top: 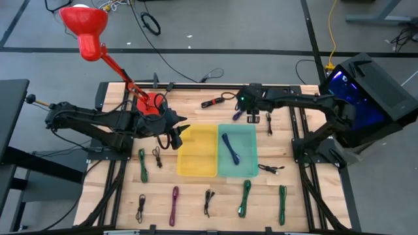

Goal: Pick & Place USB Port
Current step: Put the blue charger cable into the green bin

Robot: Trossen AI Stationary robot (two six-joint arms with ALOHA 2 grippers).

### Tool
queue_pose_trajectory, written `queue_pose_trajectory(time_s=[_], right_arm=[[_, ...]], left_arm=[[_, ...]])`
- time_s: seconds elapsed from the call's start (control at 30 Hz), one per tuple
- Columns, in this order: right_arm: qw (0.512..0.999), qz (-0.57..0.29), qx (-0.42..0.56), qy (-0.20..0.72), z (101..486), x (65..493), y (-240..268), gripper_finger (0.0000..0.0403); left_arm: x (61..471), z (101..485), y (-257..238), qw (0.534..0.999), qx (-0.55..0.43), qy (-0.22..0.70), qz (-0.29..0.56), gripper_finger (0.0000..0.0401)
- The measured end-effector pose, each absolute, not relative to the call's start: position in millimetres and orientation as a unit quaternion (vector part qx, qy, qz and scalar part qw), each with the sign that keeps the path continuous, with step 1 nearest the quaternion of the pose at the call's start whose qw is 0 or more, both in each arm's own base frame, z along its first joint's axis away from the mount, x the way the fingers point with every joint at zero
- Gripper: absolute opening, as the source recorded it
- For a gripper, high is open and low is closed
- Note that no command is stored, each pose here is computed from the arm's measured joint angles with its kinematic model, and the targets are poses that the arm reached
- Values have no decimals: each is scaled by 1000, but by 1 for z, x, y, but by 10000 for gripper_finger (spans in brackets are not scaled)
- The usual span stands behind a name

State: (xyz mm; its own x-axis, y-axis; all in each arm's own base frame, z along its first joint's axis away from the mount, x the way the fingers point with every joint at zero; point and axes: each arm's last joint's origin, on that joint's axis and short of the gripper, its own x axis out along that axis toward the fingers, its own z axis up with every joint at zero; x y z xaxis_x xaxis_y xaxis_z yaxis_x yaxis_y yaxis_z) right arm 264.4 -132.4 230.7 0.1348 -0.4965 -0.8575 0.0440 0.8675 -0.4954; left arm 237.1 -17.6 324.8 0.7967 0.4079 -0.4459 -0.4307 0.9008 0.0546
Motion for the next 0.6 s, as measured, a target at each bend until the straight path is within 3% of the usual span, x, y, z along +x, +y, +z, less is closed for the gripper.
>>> queue_pose_trajectory(time_s=[0.3, 0.6], right_arm=[[716, -163, -145, 663, 201, 268, -154, 171], [747, -110, -111, 646, 175, 287, -154, 171]], left_arm=[[237, 325, -17, 947, -11, 231, 223, 142], [237, 324, -17, 946, -9, 235, 226, 142]])
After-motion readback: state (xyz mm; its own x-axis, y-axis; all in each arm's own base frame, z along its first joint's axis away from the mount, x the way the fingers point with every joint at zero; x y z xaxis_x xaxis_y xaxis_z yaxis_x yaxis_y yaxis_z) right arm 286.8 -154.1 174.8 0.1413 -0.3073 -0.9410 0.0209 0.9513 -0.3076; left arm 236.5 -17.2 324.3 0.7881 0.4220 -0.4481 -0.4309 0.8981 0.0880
